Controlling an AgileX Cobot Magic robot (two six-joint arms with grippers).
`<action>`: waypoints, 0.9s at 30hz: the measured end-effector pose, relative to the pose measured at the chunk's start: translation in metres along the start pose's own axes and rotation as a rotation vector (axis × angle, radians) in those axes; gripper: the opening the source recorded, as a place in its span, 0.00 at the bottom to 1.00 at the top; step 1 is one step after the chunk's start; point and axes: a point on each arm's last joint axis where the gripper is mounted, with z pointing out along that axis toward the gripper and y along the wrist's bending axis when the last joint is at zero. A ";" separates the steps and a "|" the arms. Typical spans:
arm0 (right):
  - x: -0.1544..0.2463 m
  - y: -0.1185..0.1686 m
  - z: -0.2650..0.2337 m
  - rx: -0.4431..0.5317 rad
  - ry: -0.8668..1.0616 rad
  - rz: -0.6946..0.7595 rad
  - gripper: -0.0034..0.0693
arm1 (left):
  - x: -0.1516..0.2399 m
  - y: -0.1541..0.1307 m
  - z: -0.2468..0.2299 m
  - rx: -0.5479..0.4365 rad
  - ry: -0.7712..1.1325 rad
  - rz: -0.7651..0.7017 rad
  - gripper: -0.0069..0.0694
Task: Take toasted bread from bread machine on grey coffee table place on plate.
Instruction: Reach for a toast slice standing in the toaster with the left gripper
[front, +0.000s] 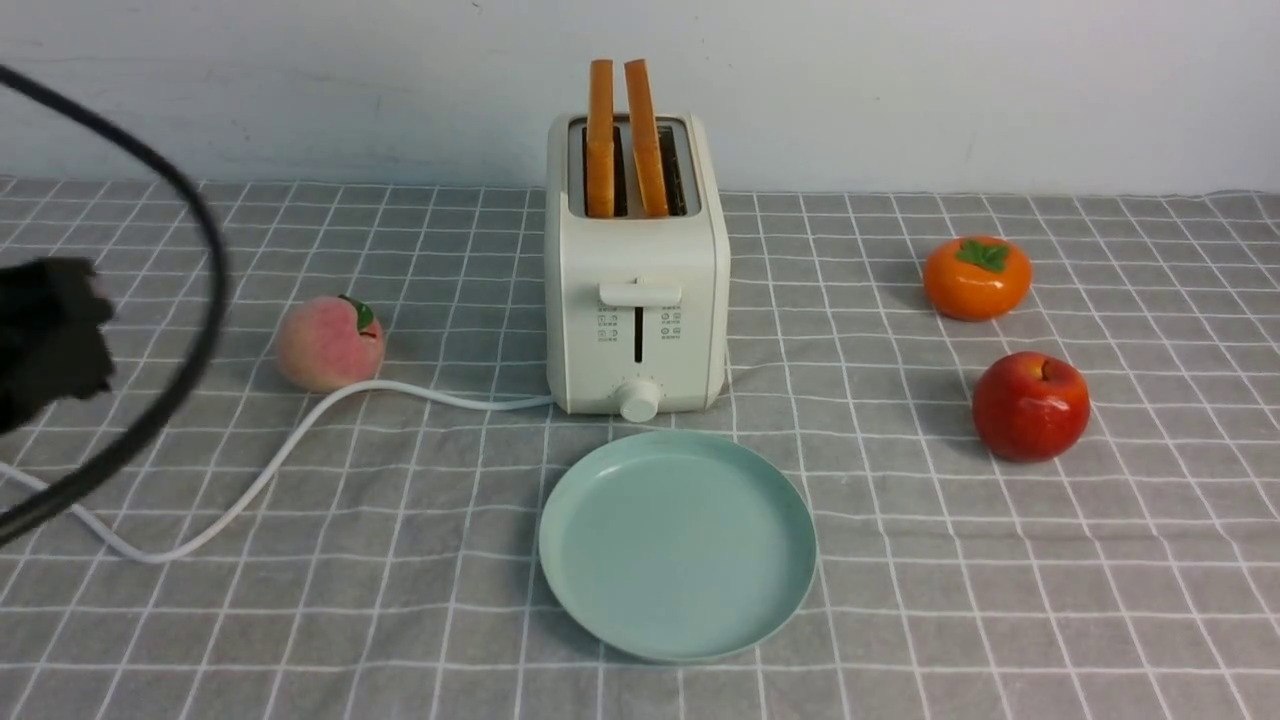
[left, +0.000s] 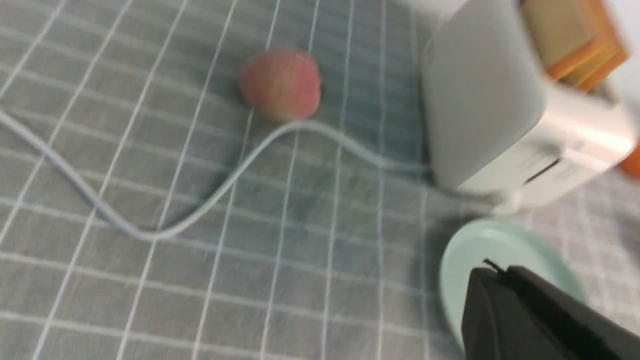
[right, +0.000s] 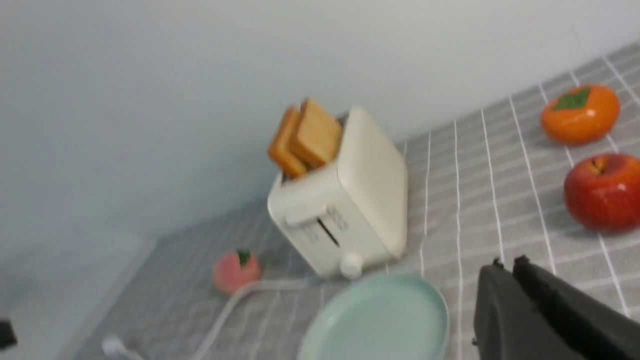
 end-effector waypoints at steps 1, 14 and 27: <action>-0.009 0.005 0.008 0.021 0.119 -0.050 0.03 | -0.003 -0.002 0.020 -0.014 0.094 0.016 0.07; -0.024 -0.015 0.066 0.191 0.659 -0.130 0.05 | -0.058 -0.095 0.109 0.181 0.213 0.231 0.07; -0.026 -0.015 0.067 0.187 0.637 -0.127 0.05 | -0.115 -0.142 0.206 0.259 0.091 0.237 0.40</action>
